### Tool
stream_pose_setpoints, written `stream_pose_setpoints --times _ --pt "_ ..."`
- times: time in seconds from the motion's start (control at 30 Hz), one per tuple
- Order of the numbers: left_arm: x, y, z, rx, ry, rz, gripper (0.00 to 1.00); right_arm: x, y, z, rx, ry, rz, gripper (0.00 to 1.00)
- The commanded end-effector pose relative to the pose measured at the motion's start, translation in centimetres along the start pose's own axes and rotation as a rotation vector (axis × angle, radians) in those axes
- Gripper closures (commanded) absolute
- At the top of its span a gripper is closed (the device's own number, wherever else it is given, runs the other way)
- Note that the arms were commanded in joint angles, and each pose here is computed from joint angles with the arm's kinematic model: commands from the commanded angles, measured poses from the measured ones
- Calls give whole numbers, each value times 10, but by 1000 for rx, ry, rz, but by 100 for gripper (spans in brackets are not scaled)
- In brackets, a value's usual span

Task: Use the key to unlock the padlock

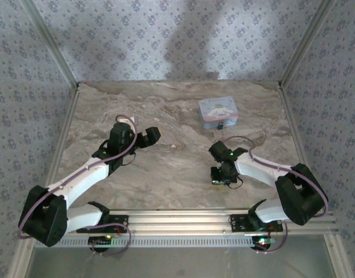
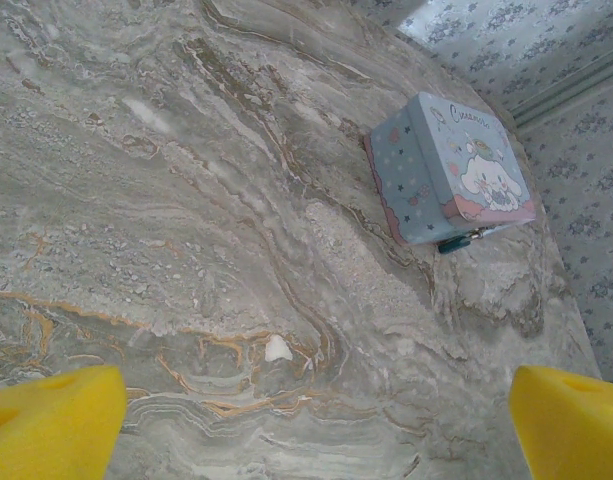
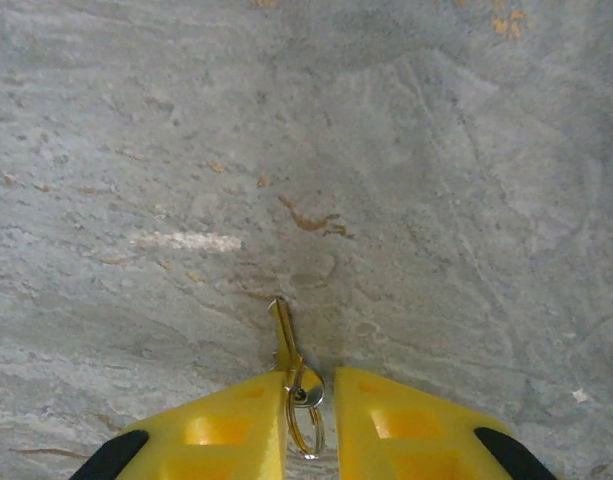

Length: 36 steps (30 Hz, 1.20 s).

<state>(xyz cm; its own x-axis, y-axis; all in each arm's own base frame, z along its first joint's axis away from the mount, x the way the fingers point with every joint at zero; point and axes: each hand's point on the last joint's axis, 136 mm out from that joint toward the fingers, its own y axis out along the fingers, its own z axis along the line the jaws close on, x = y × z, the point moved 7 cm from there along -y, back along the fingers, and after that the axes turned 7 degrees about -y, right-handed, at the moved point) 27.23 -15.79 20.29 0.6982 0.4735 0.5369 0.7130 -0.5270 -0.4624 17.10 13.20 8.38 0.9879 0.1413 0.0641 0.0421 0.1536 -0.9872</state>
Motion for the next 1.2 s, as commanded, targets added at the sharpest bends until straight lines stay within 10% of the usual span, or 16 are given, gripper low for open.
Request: stream_pose_setpoints --times 0.0,0.47,0.97,1.17 --pt "7 -2 -10 -15 21 -20 2 -6 7 -3 -25 8 25 81" --pt "9 -8 -13 -32 29 -34 2 -3 5 -1 -1 10 -25 100" --pt "13 -12 -78 -322 -24 108 7 41 -71 32 336 -11 -597 100" --pt "4 6 -89 -326 -292 219 9 60 -103 45 463 23 -785 100"
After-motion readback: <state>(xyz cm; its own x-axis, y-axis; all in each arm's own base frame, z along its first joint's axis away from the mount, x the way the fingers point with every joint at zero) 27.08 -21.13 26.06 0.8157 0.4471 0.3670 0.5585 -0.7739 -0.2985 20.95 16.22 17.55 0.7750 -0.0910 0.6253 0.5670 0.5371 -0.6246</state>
